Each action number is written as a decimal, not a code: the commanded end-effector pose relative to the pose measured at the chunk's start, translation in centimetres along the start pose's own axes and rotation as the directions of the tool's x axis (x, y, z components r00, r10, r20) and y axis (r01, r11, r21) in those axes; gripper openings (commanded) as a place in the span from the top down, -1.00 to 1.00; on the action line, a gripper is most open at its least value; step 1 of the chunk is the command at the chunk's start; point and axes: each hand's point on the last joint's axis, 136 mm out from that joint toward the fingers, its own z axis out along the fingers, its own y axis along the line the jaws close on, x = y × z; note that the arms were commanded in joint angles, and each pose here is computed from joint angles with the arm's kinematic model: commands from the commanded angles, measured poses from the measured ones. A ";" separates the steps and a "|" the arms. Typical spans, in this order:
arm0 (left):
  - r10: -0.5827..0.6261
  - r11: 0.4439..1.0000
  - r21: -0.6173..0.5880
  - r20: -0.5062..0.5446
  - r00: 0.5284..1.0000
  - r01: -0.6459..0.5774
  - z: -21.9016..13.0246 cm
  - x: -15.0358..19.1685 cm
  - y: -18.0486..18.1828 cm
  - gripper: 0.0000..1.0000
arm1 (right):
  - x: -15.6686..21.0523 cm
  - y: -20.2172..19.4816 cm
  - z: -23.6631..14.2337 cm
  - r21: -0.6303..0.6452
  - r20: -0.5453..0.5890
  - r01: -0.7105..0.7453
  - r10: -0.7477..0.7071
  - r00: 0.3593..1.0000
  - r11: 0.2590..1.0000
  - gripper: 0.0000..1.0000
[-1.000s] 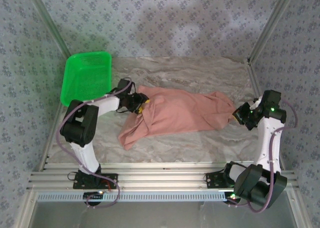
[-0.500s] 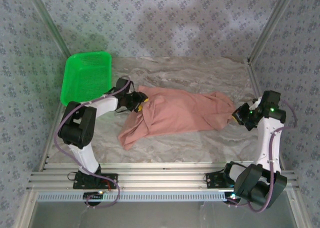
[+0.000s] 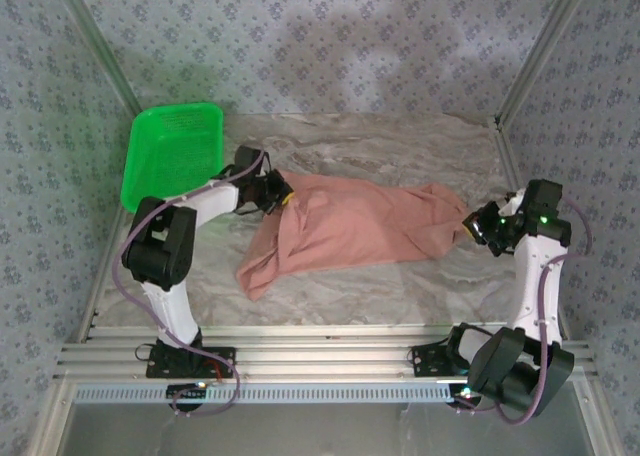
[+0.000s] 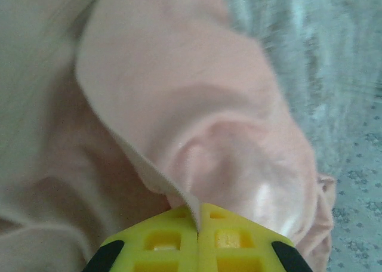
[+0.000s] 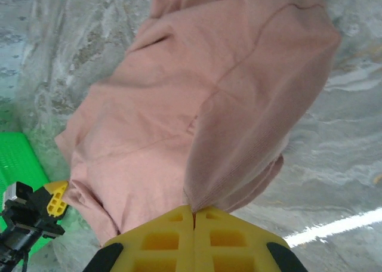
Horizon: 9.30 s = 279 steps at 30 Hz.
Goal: Fold and stack the t-shirts
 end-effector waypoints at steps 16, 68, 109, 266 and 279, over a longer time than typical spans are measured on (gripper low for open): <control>0.364 0.663 0.377 0.592 0.719 -0.647 -29.5 -11.3 -31.9 1.00 | -20.2 24.5 -17.1 -0.562 0.483 0.351 -0.047 0.874 0.749 1.00; 0.115 0.942 -0.313 -0.027 0.993 -0.118 -20.0 10.1 13.4 1.00 | -1.8 -1.6 0.0 -0.001 0.027 -0.102 0.102 0.994 0.995 1.00; -0.448 0.819 -0.391 0.023 0.894 0.421 -15.4 18.1 23.2 0.05 | 1.5 -5.0 2.0 0.164 -0.065 -0.071 0.082 0.995 0.984 1.00; 0.474 0.856 -0.284 0.095 0.876 -0.432 -15.0 -2.3 -2.2 1.00 | 10.8 24.9 43.5 -0.052 -0.177 0.177 -0.183 0.967 0.983 0.82; 0.456 0.879 -0.235 0.151 0.877 -0.416 -20.6 1.8 -0.7 1.00 | 10.0 13.0 33.7 0.387 -0.231 0.330 -0.256 0.939 0.861 0.81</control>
